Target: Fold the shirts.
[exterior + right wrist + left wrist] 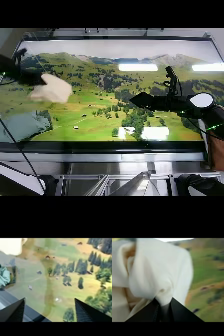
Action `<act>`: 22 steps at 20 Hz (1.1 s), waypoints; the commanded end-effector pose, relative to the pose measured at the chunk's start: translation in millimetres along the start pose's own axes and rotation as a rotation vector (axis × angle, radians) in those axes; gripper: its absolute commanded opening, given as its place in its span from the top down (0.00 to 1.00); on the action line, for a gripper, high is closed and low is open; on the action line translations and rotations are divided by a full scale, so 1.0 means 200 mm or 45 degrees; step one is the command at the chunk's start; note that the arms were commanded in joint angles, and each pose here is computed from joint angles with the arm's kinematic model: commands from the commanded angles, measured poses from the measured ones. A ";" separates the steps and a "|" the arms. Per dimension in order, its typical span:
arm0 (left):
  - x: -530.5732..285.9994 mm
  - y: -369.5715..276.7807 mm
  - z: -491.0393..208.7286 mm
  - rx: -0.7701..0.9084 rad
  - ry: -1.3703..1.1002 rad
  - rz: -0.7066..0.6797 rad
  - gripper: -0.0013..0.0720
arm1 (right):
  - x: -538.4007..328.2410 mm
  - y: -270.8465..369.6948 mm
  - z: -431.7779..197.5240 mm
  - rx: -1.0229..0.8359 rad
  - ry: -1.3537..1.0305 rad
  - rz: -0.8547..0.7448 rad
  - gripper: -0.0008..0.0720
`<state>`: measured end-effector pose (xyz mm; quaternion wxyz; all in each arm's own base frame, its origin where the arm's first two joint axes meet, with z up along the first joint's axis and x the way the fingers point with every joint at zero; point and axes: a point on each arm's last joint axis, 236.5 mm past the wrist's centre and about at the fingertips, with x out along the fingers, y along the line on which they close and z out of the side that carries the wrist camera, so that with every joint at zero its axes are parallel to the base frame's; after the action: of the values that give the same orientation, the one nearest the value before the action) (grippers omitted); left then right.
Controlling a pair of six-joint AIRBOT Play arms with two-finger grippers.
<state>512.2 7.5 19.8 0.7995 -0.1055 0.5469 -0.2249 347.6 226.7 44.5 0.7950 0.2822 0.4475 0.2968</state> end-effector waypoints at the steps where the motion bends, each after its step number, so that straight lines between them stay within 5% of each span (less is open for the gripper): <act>1: -0.23 -0.99 0.20 0.317 -0.135 -0.558 0.96 | -0.01 -0.01 -0.01 0.010 0.018 0.008 0.67; 2: -0.26 -1.20 0.18 0.413 -0.132 -0.593 0.96 | -0.03 -0.01 -0.03 0.024 0.043 0.020 0.94; 9: 0.21 -1.87 -0.34 0.588 0.194 -0.651 0.94 | -0.35 -0.06 -0.10 0.165 0.208 0.145 0.95; 10: 0.29 -1.89 -0.41 0.583 0.236 -0.636 0.58 | -0.39 -0.07 -0.10 0.181 0.215 0.155 0.92; 11: 0.35 -1.89 -0.47 0.572 0.271 -0.618 0.09 | -0.43 -0.09 -0.12 0.200 0.231 0.158 0.59; 12: 0.37 -1.90 -0.49 0.551 0.293 -0.612 0.01 | -0.45 -0.12 -0.13 0.209 0.249 0.145 0.15; 13: 0.36 -1.87 -0.49 0.540 0.303 -0.584 0.01 | -0.48 -0.17 -0.15 0.215 0.263 0.116 0.08; 17: 0.21 -1.55 -0.43 0.382 0.411 -0.382 0.01 | -0.51 -0.46 -0.15 0.206 0.255 -0.135 0.08; 22: 0.36 -1.16 -0.85 0.003 0.640 -0.303 0.02 | -0.42 -0.92 -0.25 0.314 0.355 -0.400 0.09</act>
<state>344.8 -247.7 37.0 0.6310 -0.0692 0.6623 -0.3980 307.7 78.0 -20.5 0.7312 0.2786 0.5905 0.1976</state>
